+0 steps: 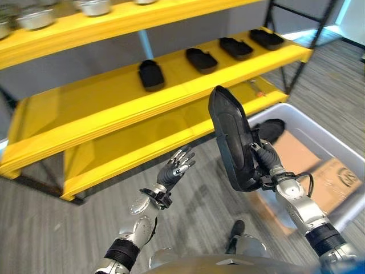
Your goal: Move parts from the plastic box to the shelf.
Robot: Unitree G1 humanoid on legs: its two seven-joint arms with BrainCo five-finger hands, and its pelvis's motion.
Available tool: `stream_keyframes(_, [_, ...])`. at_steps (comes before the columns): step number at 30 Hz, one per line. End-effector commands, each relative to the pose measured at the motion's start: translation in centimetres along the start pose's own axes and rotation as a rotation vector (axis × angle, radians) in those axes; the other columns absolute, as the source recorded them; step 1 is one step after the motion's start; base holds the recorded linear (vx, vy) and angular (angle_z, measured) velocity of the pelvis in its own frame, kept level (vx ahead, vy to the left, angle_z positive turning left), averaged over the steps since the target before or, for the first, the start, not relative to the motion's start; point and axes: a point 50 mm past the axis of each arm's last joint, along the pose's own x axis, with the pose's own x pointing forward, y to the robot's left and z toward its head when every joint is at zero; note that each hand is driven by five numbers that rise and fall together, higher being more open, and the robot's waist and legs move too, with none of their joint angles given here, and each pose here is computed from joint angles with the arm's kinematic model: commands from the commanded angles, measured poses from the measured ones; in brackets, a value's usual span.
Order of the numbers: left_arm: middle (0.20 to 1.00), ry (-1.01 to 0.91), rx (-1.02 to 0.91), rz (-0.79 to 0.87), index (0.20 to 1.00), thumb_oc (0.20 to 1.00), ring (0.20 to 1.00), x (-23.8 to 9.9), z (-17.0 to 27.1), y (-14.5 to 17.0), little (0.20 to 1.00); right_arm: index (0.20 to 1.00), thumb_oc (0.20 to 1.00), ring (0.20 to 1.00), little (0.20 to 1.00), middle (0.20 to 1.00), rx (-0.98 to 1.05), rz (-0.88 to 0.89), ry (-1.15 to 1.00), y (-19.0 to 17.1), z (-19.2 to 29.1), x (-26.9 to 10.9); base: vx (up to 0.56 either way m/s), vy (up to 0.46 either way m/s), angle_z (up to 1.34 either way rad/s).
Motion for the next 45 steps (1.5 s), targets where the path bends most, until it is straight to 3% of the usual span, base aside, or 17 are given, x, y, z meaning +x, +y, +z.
stream_keyframes(1, [1.0,-0.072,0.108,0.008,1.0,1.0,1.0,-1.2,2.0,0.2,1.0,0.2,0.2,0.2,0.2,0.2,0.026,0.026,-0.225,0.6,5.0,1.3,-0.06,0.483,0.64])
stream_keyframes(9, [1.0,-0.099,0.191,0.038,1.0,1.0,1.0,-2.6,3.7,1.8,1.0,0.2,0.2,0.2,0.2,0.2,0.036,0.03,-0.274,1.6,5.6,1.0,-0.08,0.435,0.48])
stream_keyframes(12, [1.0,-0.081,0.164,-0.065,1.0,1.0,1.0,-1.8,3.2,0.4,1.0,0.2,0.2,0.2,0.2,0.2,0.054,0.002,-0.304,1.9,6.1,0.6,-0.14,0.481,0.53])
stream_keyframes(18, [1.0,-0.066,0.136,-0.07,1.0,1.0,1.0,-1.2,2.3,-0.7,1.0,0.2,0.2,0.2,0.2,0.2,0.036,0.004,-0.314,0.7,6.5,1.0,0.11,0.131,0.4])
stream_keyframes(33, [1.0,0.002,0.078,-0.147,1.0,1.0,1.0,-0.4,-0.5,-2.3,1.0,0.2,0.2,0.2,0.2,0.2,-0.039,-0.082,-0.318,0.1,6.7,1.5,0.38,-0.091,0.63])
stream_keyframes(45, [1.0,0.014,0.074,-0.114,1.0,1.0,1.0,-1.0,-1.0,-2.2,1.0,0.2,0.2,0.2,0.2,0.2,0.016,-0.339,-0.3,-1.9,6.1,0.9,0.25,-0.201,0.25])
